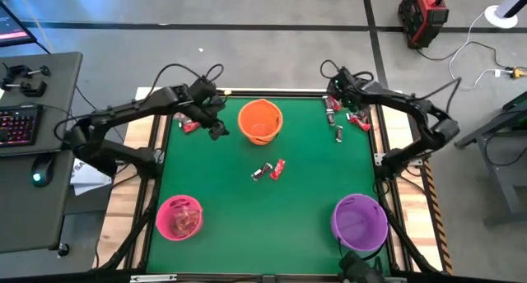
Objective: Sort candy by brand, put in halloween buckets
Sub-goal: Put the green gummy into the pink bucket
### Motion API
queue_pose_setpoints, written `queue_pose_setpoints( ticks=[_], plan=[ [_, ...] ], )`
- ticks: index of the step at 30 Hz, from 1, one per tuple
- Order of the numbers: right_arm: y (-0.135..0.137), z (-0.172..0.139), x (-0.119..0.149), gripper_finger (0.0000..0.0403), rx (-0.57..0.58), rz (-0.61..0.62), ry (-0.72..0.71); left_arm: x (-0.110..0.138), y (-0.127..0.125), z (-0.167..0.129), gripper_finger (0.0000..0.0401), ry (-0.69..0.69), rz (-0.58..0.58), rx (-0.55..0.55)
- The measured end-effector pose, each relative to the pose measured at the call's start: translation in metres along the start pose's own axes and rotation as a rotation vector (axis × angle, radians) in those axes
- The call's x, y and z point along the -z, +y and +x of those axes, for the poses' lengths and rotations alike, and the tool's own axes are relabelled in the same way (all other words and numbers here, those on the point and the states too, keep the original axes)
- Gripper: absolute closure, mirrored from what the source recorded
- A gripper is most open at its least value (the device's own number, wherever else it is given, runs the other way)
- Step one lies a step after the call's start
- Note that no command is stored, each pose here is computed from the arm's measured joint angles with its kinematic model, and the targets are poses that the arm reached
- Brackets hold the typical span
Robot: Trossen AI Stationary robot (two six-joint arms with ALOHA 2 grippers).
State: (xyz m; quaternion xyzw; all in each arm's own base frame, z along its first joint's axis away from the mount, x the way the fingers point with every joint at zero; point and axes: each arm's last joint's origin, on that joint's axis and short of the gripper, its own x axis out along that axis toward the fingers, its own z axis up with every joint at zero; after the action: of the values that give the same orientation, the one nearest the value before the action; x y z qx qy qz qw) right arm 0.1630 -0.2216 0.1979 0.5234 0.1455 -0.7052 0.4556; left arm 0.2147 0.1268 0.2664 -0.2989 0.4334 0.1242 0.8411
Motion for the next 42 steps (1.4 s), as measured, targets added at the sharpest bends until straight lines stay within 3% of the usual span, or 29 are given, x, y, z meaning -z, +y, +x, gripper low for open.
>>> queue_pose_setpoints(
  ticks=[11,16,21,30,35,42],
  plan=[
    [-0.016,0.017,0.009,0.0204,0.102,0.258,-0.036,-0.002,0.005,0.004,0.021,0.007,0.071,-0.007],
    [-0.02,0.032,0.008,0.0204,0.011,0.365,-0.045,-0.005,0.012,0.001,0.021,-0.019,0.064,-0.02],
    [-0.023,0.042,0.005,0.0204,-0.011,0.459,-0.059,-0.007,0.02,-0.003,0.021,-0.043,0.039,-0.035],
    [-0.026,0.056,0.002,0.0211,0.029,0.488,-0.026,-0.007,0.025,-0.005,0.021,-0.049,-0.002,-0.045],
    [-0.025,0.059,0.001,0.0251,0.019,0.494,-0.026,-0.007,0.025,-0.005,0.021,-0.049,-0.013,-0.044],
    [-0.026,0.059,0.003,0.0362,0.028,0.41,-0.006,-0.007,0.025,-0.005,0.021,-0.05,-0.038,-0.044]
  ],
)
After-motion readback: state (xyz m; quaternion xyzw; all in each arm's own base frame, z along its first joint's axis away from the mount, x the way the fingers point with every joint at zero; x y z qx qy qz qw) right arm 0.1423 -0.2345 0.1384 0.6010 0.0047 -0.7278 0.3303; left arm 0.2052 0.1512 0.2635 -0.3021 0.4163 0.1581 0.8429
